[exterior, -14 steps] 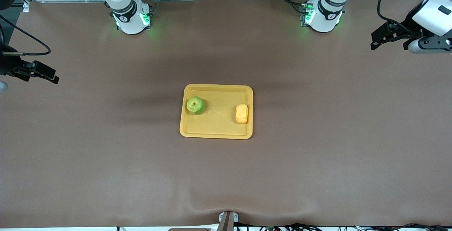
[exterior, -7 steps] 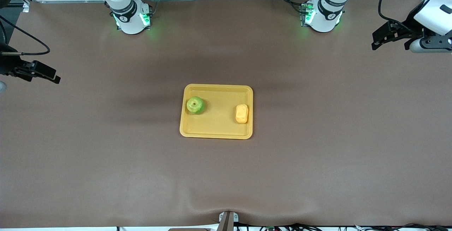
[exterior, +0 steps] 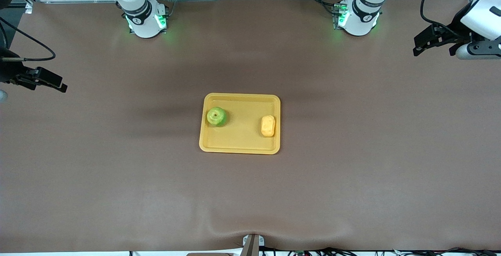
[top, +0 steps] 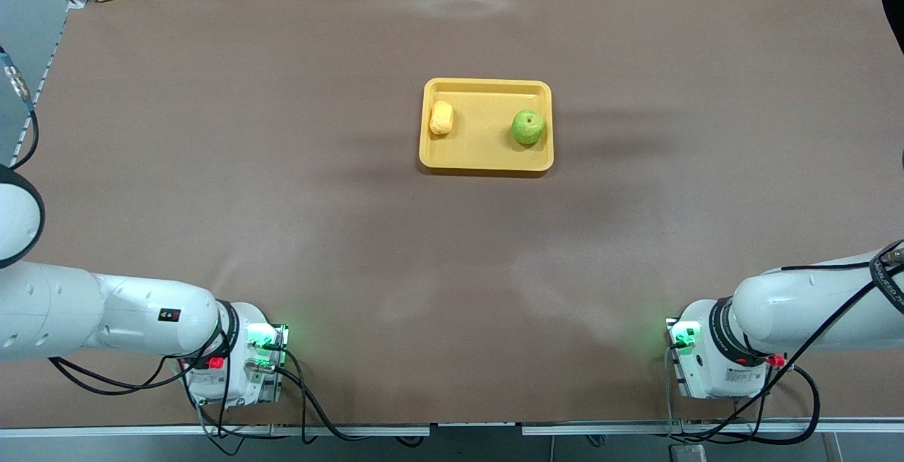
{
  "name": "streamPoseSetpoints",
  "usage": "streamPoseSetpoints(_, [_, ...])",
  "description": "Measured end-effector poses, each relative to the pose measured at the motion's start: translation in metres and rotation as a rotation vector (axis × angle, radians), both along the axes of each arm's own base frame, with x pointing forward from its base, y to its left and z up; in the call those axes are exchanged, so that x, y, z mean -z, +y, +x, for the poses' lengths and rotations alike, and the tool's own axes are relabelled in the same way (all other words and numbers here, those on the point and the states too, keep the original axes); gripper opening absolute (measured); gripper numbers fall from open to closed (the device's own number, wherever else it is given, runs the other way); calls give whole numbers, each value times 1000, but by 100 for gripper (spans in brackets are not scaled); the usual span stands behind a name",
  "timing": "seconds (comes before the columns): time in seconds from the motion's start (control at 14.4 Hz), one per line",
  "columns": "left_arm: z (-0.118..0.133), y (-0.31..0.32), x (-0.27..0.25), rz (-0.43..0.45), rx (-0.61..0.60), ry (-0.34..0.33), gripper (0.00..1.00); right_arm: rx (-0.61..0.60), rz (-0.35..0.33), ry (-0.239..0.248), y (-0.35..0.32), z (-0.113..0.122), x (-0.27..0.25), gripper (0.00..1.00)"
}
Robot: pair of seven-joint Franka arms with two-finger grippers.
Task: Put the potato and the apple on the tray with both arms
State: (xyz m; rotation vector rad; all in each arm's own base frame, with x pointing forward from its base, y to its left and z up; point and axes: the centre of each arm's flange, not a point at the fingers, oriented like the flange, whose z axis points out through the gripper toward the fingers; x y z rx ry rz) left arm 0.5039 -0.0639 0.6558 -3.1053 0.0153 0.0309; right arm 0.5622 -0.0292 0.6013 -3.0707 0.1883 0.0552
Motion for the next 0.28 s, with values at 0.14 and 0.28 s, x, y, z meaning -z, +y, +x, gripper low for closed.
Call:
streamPoseSetpoints(0.14, [1,-1,2,0,2,3,100,0,0,-2,0,0,-1,100])
streamPoseSetpoints(0.28, [2,-1,3,0,2,4,100,-1,0,-2,0,0,-2,100])
